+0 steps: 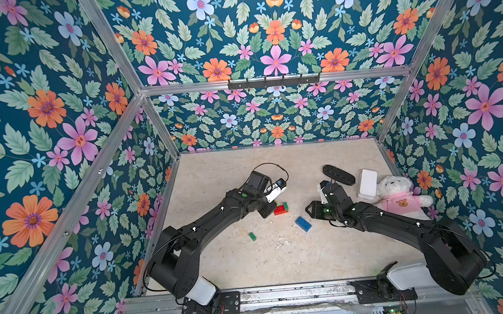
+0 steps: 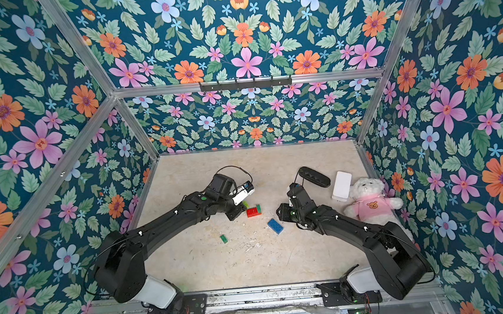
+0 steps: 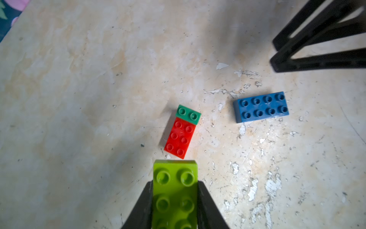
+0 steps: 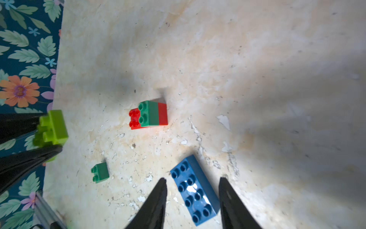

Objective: Assemble the number 5 with lego
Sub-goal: Assemble the lego brick with the lego brick.

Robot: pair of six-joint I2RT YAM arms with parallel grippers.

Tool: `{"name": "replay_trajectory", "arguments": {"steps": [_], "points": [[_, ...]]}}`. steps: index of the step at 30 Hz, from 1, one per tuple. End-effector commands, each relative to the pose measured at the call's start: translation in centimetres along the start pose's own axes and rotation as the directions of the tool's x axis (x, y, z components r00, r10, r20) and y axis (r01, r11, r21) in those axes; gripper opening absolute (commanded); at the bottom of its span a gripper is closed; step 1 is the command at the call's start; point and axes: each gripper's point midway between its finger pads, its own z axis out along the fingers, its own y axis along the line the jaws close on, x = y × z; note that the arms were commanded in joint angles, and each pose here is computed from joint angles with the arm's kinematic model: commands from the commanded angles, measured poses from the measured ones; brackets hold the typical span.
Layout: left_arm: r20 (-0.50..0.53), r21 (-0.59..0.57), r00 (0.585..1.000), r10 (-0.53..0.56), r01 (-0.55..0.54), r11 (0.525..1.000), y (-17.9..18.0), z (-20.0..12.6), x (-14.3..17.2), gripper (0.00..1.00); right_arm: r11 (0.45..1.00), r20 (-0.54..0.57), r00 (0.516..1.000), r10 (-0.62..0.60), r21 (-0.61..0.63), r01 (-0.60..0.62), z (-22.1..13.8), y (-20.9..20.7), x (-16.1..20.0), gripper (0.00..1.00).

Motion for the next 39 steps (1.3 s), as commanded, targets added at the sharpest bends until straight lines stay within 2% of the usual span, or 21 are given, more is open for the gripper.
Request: {"name": "replay_trajectory", "arguments": {"steps": [1,5,11,20,39], "points": [[0.030,0.115,0.993,0.115,-0.118,0.986,-1.3,0.4,-0.1,0.07,0.995,-0.048,0.999,-0.013,-0.104,0.008,1.0,2.4,-0.3,0.46],[0.051,0.143,0.983,0.177,-0.182,0.973,-1.5,1.3,-0.6,0.07,0.994,-0.095,0.995,-0.006,-0.113,-0.005,2.2,3.0,-0.5,0.45],[0.070,0.173,0.968,0.239,-0.248,0.953,-1.5,2.5,-1.4,0.07,0.995,-0.105,0.994,0.009,-0.095,-0.019,3.1,2.2,-0.6,0.45],[0.014,0.222,0.956,0.292,-0.288,0.932,-1.3,5.3,-0.3,0.08,0.993,-0.161,0.985,0.056,-0.093,-0.072,5.1,1.4,-0.2,0.44],[-0.001,0.230,0.950,0.312,-0.303,0.925,-0.6,7.2,-0.5,0.05,0.992,-0.175,0.982,0.076,-0.088,-0.093,6.0,1.1,-0.2,0.43]]}}
